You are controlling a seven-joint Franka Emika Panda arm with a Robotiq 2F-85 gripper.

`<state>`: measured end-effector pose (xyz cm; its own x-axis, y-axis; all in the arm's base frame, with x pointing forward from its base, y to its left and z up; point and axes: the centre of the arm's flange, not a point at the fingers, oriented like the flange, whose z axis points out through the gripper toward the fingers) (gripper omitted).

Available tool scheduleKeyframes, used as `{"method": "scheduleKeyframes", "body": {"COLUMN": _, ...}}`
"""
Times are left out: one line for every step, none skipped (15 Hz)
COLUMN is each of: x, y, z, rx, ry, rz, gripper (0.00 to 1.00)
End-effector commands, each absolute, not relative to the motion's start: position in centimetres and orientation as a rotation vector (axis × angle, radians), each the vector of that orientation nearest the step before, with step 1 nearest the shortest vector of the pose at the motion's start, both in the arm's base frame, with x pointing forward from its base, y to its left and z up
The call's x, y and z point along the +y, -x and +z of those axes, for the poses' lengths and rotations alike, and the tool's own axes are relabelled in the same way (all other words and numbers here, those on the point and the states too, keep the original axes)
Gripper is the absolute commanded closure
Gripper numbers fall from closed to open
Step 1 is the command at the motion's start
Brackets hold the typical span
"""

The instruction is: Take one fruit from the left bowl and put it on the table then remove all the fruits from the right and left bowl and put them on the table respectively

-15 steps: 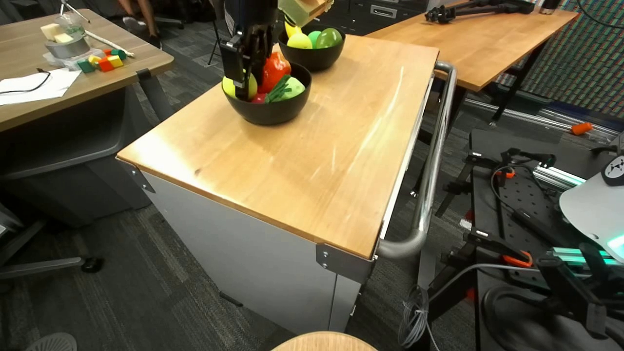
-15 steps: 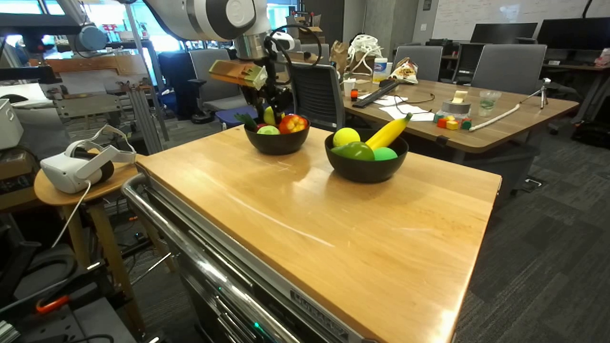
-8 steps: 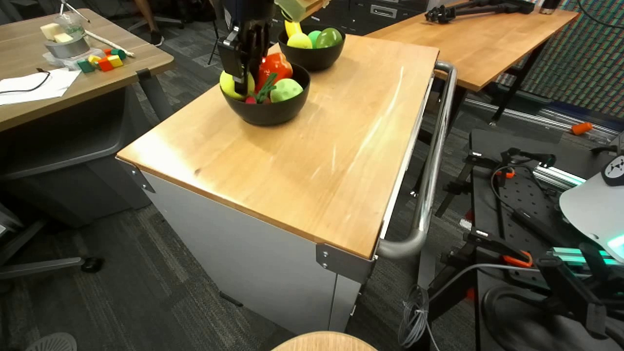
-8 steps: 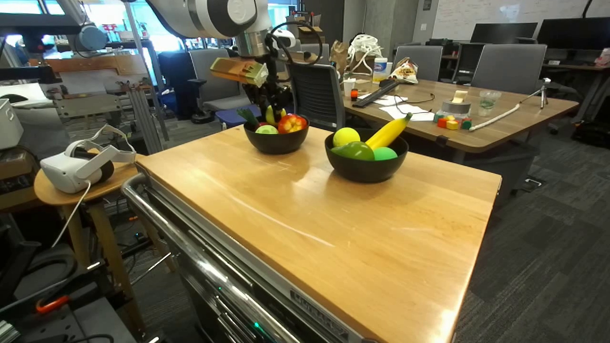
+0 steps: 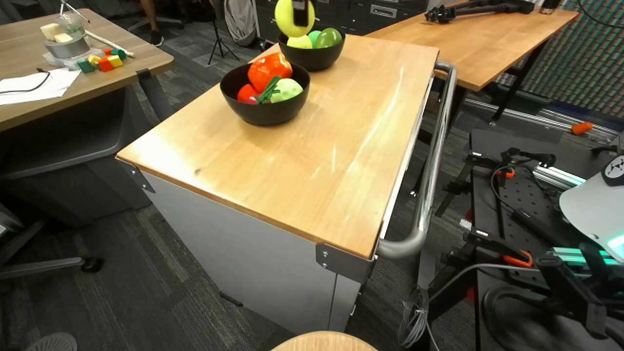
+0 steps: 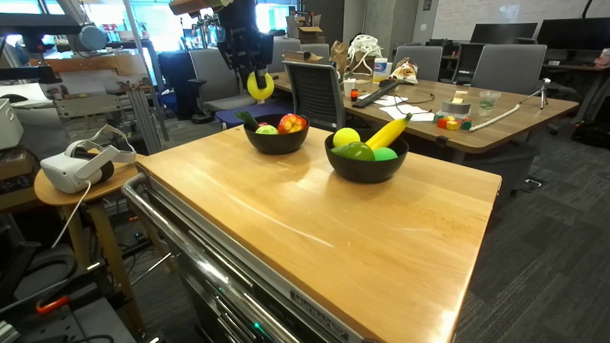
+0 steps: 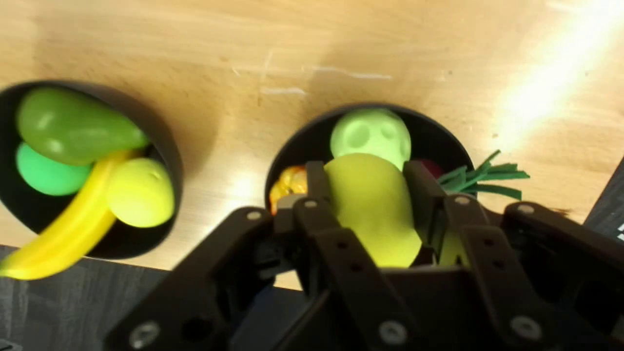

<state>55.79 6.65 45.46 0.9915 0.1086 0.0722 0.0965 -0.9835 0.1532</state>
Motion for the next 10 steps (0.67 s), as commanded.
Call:
{"method": "scheduleKeyframes", "body": {"x": 3.6, "y": -50.5, "z": 44.1, "rx": -0.059, "ry": -2.989, "rz": 0.118, "gripper": 0.83}}
{"method": "scheduleKeyframes", "body": {"x": 2.5, "y": -50.2, "z": 41.5, "rx": -0.177, "ry": -3.005, "rz": 0.102, "gripper": 0.83}}
{"method": "scheduleKeyframes", "body": {"x": 1.9, "y": -49.9, "z": 40.0, "rx": -0.255, "ry": -3.011, "rz": 0.086, "gripper": 0.83}}
{"method": "scheduleKeyframes", "body": {"x": 1.4, "y": -49.8, "z": 38.1, "rx": -0.329, "ry": -2.988, "rz": 0.09, "gripper": 0.83}}
{"method": "scheduleKeyframes", "body": {"x": 1.0, "y": -49.7, "z": 36.6, "rx": -0.398, "ry": -2.98, "rz": 0.1, "gripper": 0.83}}
{"method": "scheduleKeyframes", "body": {"x": 0.7, "y": -49.7, "z": 35.2, "rx": -0.447, "ry": -2.971, "rz": 0.114, "gripper": 0.83}}
{"method": "scheduleKeyframes", "body": {"x": 0.5, "y": -49.6, "z": 34.1, "rx": -0.485, "ry": -2.963, "rz": 0.114, "gripper": 0.83}}
{"method": "scheduleKeyframes", "body": {"x": 0.3, "y": -49.6, "z": 33.4, "rx": -0.52, "ry": -2.956, "rz": 0.122, "gripper": 0.83}}
{"method": "scheduleKeyframes", "body": {"x": 0.0, "y": -49.5, "z": 32.8, "rx": -0.549, "ry": -2.942, "rz": 0.136, "gripper": 0.83}}
{"method": "scheduleKeyframes", "body": {"x": -0.1, "y": -49.6, "z": 32.7, "rx": -0.563, "ry": -2.935, "rz": 0.147, "gripper": 0.69}}
